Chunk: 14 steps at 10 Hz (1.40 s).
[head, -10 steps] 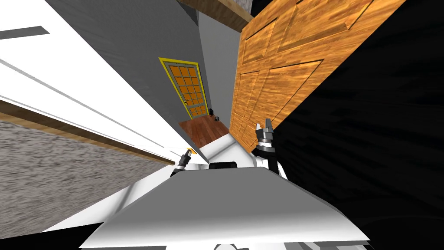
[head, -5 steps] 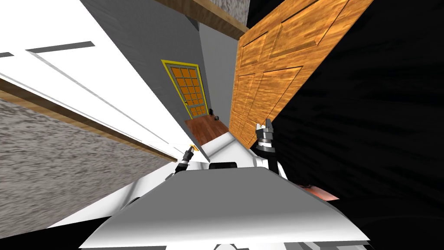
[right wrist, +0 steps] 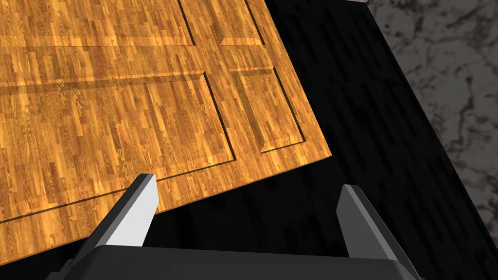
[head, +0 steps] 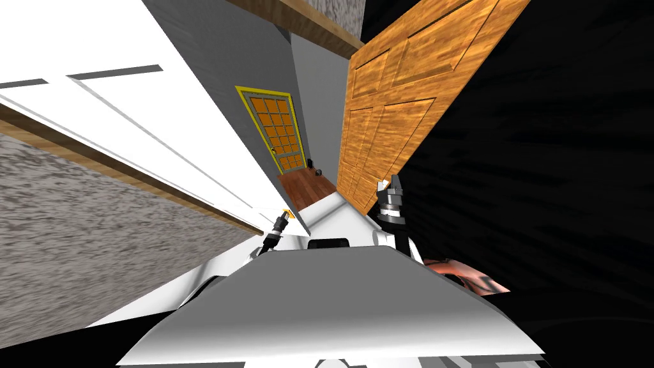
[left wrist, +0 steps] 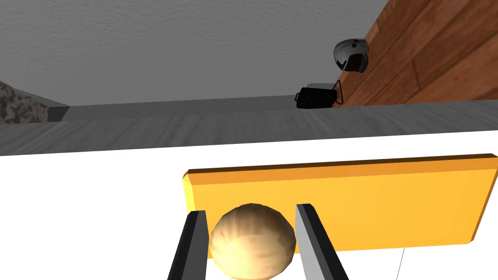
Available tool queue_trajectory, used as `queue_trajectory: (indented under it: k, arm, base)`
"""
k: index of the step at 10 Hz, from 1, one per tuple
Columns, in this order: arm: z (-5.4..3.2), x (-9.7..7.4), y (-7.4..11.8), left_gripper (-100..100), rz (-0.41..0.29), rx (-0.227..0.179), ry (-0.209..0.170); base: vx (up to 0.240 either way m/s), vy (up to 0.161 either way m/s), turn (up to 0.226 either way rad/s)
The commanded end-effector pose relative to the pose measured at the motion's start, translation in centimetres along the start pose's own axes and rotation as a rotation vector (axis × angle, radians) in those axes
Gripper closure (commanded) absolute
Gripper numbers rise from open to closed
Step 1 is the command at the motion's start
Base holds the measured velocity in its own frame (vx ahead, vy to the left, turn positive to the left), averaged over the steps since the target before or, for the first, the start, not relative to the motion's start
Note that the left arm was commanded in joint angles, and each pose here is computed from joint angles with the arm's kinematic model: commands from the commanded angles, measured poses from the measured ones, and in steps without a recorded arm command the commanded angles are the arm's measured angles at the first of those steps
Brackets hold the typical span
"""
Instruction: Pull the door open
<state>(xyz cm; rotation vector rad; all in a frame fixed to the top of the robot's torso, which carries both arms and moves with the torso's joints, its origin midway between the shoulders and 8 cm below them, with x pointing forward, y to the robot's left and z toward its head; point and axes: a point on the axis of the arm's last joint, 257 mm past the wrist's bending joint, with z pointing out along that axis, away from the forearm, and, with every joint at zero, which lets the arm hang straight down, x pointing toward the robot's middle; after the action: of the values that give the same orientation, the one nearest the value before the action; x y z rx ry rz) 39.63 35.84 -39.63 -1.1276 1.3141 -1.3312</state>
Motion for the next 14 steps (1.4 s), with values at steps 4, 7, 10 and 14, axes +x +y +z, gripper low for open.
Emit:
queue_trajectory:
  k: [4, 7, 10, 14]
  arm:
    - [1.36, 1.3, 0.4, 100, -0.005, -0.011, 0.019]
    - [2.76, 1.8, 0.2, 100, -0.003, -0.011, 0.029]
    - [4.65, 2.5, -0.1, 100, 0.0, -0.01, 0.043]
    - [5.68, 2.9, -0.3, 100, 0.002, -0.009, 0.051]
  base:
    - [-0.088, 0.039, -0.015]
    - [-0.041, 0.011, -0.007]
    - [-0.147, 0.087, -0.058]
    - [-0.116, 0.073, -0.022]
